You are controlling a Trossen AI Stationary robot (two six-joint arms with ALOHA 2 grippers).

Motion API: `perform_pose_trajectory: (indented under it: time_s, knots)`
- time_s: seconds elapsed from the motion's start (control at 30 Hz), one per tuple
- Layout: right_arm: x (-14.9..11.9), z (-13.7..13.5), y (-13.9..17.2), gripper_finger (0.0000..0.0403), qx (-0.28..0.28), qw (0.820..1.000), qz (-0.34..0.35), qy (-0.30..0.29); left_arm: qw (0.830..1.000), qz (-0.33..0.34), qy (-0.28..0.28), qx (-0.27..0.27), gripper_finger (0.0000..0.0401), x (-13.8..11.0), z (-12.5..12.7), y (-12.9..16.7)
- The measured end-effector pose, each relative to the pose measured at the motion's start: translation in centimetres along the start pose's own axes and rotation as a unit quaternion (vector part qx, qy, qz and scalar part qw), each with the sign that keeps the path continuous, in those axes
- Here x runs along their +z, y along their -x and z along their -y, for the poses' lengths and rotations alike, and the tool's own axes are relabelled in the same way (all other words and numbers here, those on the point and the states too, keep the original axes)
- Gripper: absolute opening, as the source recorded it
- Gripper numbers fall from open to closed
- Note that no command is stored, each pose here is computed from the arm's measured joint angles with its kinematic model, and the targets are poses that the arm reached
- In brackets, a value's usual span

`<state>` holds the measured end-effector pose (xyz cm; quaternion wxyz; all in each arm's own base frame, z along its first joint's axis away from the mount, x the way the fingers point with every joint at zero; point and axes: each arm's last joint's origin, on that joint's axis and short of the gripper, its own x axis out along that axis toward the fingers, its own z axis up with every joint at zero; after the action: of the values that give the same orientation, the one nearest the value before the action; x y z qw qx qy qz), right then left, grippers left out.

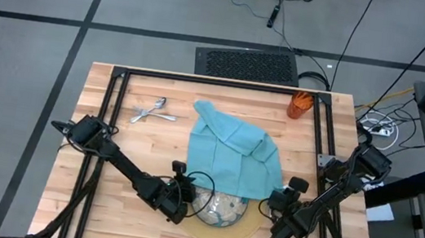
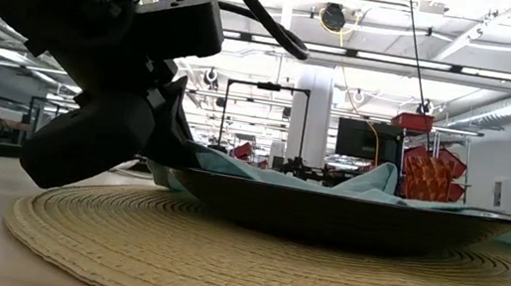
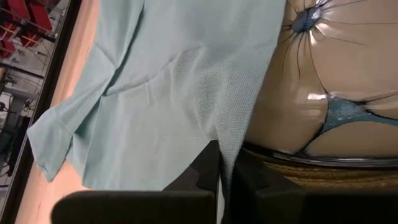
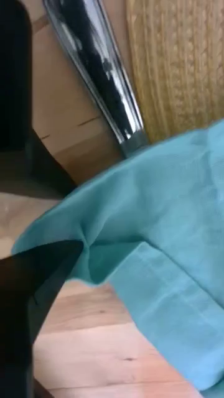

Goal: Set table place
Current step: Fold the blue napkin

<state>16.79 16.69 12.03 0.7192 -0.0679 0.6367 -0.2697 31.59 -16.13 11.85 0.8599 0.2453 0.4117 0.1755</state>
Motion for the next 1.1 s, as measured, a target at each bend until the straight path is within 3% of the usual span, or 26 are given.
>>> perform_pose_trajectory:
  time_s: [0.2, 0.43, 0.6, 0.87, 1.03, 1.1]
  knots:
    - [0.0, -0.5, -0.2, 0.0009, -0.001, 0.999, 0.029, -0.028, 1.0, 0.0, 0.0, 0.0, 0.0, 0.0, 0.0, 0.0]
    - [0.3, -1.0, 0.5, 0.0, -0.001, 0.994, 0.08, -0.069, 1.0, 0.004, -0.013, 0.02, 0.0, 0.0, -0.1, 0.1]
    - [1.4, -1.3, 2.5, 0.0, -0.003, 0.993, 0.103, -0.06, 0.999, 0.015, -0.014, 0.041, 0.0, 0.4, -1.1, 1.2]
    - [4.0, -0.7, 8.8, 0.0, -0.021, 0.99, 0.141, -0.022, 0.995, 0.052, -0.022, 0.078, 0.0, 2.0, -5.3, 5.8]
    - [5.7, 1.3, 14.1, 0.0, -0.055, 0.98, 0.191, -0.014, 0.988, 0.086, -0.043, 0.124, 0.0, 3.5, -9.3, 9.8]
    - [6.7, 2.1, 15.8, 0.0, -0.038, 0.974, 0.225, -0.006, 0.983, 0.1, -0.054, 0.147, 0.0, 4.4, -11.2, 11.6]
